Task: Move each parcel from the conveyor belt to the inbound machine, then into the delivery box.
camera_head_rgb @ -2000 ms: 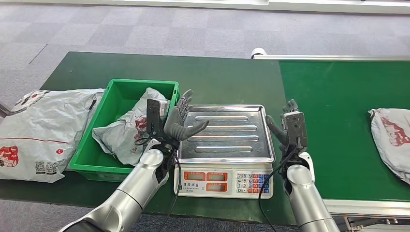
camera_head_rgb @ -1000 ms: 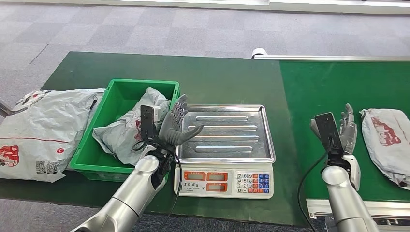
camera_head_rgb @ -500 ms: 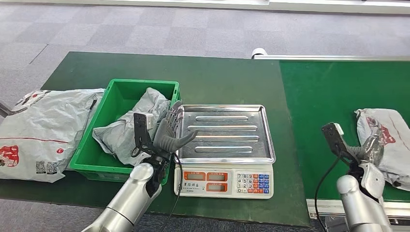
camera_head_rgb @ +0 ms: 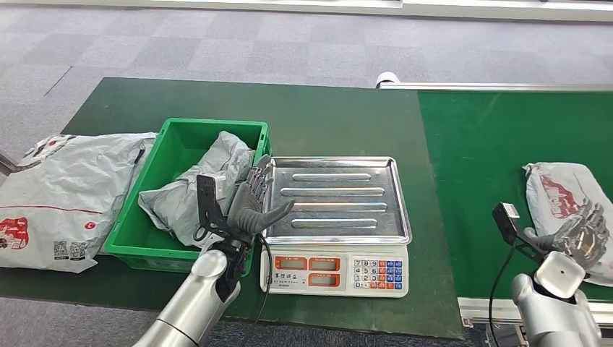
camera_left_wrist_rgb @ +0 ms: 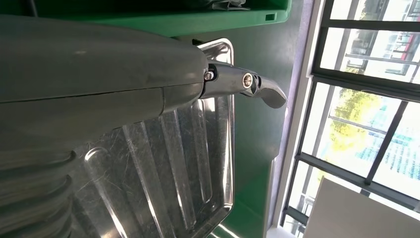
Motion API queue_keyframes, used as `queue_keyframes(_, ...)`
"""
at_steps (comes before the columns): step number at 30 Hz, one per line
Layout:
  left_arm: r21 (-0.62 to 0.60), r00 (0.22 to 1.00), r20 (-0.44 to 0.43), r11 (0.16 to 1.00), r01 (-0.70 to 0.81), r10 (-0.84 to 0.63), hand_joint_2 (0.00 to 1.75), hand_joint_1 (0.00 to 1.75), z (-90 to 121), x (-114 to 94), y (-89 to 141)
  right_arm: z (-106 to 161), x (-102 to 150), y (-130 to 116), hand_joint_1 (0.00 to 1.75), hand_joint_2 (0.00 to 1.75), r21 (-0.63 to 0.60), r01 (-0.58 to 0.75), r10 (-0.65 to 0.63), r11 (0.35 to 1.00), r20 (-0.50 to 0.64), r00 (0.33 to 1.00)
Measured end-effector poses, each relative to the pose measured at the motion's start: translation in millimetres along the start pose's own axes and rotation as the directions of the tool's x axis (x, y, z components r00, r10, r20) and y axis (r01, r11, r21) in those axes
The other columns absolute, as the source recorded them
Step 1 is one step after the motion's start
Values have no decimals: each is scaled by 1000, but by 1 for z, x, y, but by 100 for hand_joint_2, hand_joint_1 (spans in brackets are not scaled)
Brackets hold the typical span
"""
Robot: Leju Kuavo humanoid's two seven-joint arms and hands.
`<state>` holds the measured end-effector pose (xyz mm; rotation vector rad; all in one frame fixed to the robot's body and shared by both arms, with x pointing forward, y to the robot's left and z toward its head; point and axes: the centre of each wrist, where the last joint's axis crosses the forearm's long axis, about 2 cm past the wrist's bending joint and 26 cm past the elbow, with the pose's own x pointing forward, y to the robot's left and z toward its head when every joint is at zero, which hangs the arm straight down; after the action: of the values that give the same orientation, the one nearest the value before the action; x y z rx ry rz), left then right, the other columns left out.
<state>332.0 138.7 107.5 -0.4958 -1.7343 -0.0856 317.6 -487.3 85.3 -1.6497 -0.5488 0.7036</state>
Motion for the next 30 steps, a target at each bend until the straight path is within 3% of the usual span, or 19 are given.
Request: queue_keyframes(30, 17, 1000, -4, 1000, 11, -11, 175, 0, 11, 2, 0, 18, -6, 27, 0, 175, 103, -56, 68, 993, -116, 991)
